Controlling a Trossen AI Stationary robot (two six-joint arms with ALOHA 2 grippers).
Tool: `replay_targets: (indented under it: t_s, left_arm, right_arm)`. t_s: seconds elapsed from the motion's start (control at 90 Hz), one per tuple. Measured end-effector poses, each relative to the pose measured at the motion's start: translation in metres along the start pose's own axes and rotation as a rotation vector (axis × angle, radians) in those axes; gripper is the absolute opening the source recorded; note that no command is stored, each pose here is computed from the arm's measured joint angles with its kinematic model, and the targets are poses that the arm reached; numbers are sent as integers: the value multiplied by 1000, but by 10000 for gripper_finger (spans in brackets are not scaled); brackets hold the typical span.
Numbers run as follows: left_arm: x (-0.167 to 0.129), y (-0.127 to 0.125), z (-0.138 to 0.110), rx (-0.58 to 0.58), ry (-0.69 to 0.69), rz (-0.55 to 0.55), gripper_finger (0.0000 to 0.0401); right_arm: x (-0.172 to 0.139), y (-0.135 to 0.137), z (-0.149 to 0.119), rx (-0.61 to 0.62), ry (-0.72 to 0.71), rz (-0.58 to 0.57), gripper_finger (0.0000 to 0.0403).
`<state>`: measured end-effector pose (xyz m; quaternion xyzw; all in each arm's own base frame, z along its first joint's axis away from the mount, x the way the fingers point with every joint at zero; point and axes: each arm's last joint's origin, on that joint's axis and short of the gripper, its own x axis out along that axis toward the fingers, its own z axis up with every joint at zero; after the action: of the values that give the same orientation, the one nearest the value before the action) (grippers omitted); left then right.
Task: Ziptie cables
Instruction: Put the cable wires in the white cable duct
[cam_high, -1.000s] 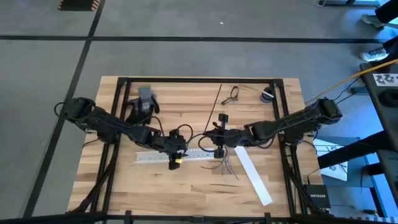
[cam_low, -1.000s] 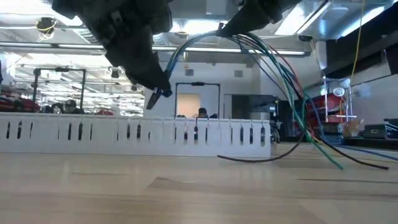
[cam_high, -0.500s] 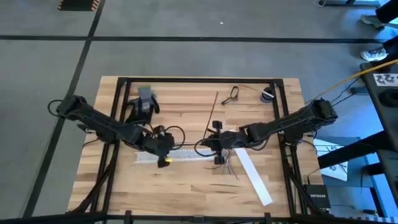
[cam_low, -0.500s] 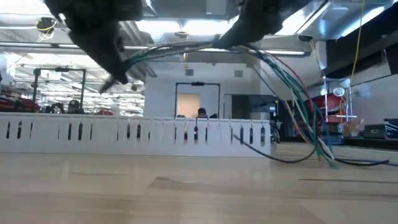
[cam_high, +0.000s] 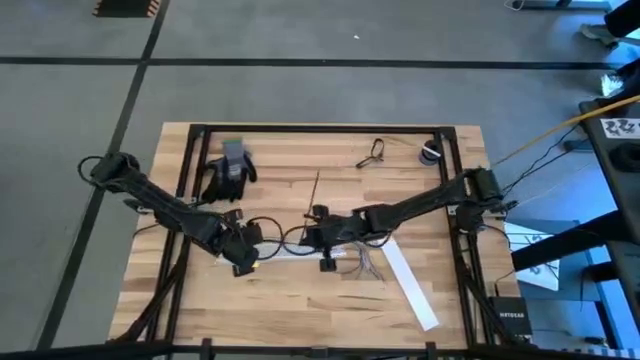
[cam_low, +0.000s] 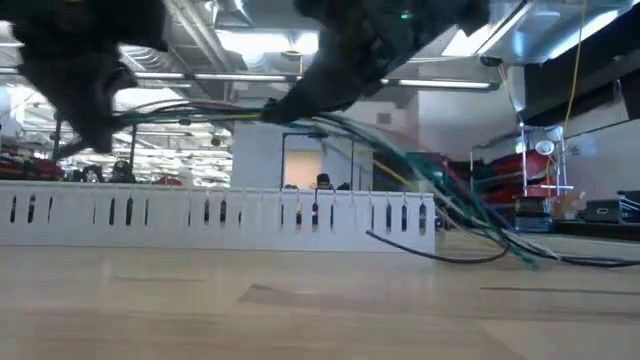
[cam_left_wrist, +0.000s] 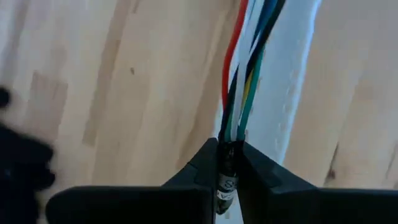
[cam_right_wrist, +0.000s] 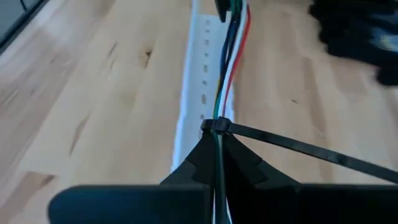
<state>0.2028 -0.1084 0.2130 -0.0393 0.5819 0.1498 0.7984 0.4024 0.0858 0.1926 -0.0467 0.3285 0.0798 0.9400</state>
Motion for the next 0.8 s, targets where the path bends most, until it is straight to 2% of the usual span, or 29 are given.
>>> replay_targets:
  t_s: [0.289, 0.456, 0.578, 0.8]
  left_arm:
    - [-7, -14, -26, 8, 95, -28, 19]
    - [-3, -17, -42, 24, 121, -7, 19]
    - [0, -18, -50, 21, 126, 0, 19]
    - [12, -16, -64, 91, 138, 14, 19]
  right_arm:
    - [34, 2, 9, -17, 15, 28, 0]
    - [55, 4, 10, -43, 1, 32, 0]
    - [62, 4, 10, -43, -9, 30, 0]
    - [74, 4, 5, -21, -45, 28, 7]
